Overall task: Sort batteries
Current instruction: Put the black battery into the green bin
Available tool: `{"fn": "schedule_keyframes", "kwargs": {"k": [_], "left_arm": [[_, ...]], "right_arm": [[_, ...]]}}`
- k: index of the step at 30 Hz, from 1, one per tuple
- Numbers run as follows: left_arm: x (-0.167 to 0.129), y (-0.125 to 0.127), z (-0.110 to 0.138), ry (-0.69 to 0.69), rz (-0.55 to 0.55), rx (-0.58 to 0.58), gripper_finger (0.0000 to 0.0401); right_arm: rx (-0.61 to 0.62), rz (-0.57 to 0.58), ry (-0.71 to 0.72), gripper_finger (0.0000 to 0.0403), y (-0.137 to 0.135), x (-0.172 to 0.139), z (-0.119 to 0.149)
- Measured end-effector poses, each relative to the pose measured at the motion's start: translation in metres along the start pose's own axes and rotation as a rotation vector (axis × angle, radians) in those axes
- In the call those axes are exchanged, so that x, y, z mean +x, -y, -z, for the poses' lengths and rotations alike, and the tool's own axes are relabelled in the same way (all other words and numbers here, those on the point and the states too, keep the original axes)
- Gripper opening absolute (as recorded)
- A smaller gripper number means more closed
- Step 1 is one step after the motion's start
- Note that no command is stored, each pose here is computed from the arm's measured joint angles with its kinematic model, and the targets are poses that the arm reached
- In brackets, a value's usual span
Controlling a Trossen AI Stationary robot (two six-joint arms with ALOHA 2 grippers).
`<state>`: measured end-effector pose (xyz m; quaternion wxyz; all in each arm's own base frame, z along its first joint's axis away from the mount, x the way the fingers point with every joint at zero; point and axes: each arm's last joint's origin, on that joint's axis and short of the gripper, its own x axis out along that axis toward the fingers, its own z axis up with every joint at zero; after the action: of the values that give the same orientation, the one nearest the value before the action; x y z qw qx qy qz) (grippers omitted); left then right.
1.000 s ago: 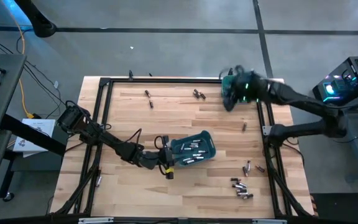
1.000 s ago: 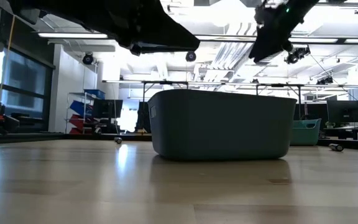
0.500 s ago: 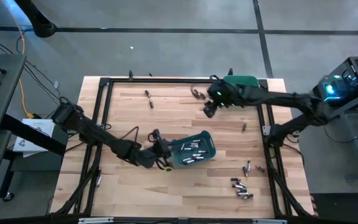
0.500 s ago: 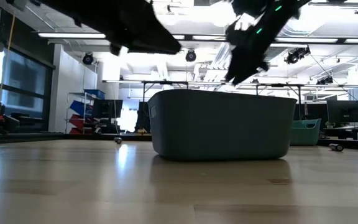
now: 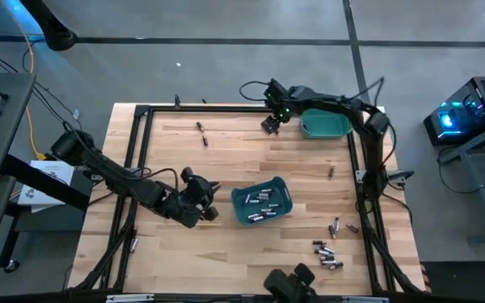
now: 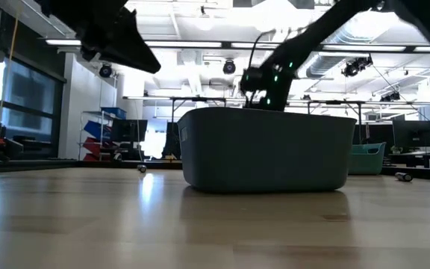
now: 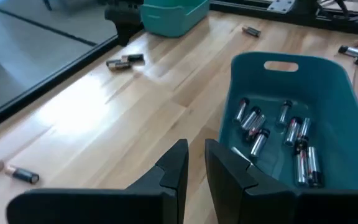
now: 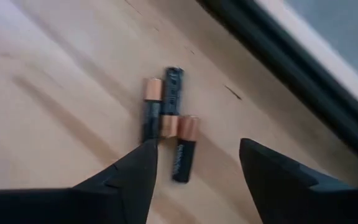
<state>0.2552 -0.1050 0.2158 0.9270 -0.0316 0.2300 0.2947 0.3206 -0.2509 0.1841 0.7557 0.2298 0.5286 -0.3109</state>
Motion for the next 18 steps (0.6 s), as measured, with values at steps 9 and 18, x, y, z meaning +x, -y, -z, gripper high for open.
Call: {"fn": "schedule_keyframes", "kwargs": {"k": [9, 18], "left_arm": [[-0.003, 0.006, 0.008, 0.004, -0.008, 0.009, 0.0046], [-0.003, 0.005, 0.007, 0.025, -0.032, 0.017, 0.0046]], "right_arm": [[-0.012, 0.008, -0.099, 0.0180, 0.003, 0.034, 0.006], [-0.030, -0.001, -0.103, 0.0091, -0.001, 0.036, 0.009]]}}
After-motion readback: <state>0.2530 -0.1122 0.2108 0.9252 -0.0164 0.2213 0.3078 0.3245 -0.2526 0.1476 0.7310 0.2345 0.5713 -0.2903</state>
